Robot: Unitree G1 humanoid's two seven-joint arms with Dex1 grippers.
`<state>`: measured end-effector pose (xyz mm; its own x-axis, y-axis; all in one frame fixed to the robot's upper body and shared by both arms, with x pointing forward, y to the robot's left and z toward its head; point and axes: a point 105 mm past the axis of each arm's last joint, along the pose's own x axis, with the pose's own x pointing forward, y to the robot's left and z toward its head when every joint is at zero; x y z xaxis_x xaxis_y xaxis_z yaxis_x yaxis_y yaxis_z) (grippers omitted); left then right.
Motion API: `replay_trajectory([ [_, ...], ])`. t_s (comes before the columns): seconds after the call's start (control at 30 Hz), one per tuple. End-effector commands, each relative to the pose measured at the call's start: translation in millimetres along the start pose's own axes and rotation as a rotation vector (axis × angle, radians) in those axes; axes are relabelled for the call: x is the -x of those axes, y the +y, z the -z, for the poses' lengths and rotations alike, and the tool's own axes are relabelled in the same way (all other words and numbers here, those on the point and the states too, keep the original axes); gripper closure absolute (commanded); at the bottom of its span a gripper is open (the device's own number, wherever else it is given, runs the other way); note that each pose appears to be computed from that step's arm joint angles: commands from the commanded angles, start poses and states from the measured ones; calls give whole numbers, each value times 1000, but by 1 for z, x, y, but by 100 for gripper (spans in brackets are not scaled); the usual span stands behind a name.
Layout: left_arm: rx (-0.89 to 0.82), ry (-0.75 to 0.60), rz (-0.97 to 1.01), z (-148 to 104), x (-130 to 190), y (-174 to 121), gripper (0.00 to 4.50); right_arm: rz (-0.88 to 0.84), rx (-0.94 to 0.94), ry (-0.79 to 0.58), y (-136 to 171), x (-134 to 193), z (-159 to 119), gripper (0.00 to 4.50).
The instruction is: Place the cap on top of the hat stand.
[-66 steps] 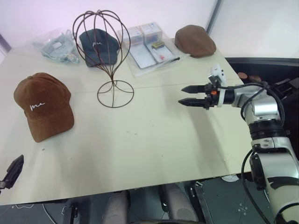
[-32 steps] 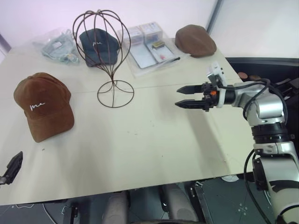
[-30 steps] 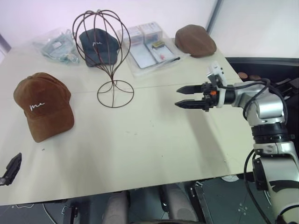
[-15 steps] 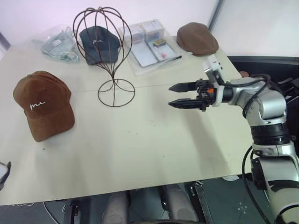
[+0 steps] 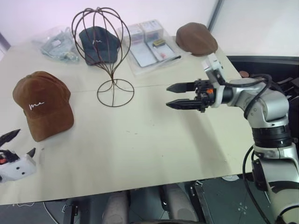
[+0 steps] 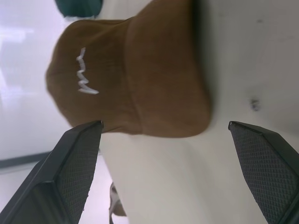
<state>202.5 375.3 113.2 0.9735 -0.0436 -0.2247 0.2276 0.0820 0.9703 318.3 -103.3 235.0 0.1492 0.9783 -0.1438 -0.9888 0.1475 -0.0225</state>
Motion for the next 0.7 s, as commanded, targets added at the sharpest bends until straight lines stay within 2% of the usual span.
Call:
replay_trajectory([
  [0.03, -18, -17, -15, 1, -5, -7, 0, -13, 59, -32, 7, 2, -17, 101],
  [0.37, -173, -58, -85, 10, -29, -21, 0, -11, 71, -25, 4, 2, -20, 101],
  [0.6, -173, -43, -127, 17, -51, -20, 0, -70, 59, -37, 16, 4, -34, 101],
  [0.7, -170, -52, -140, 16, -56, -17, 0, -108, 50, -7, 26, 6, -32, 101],
])
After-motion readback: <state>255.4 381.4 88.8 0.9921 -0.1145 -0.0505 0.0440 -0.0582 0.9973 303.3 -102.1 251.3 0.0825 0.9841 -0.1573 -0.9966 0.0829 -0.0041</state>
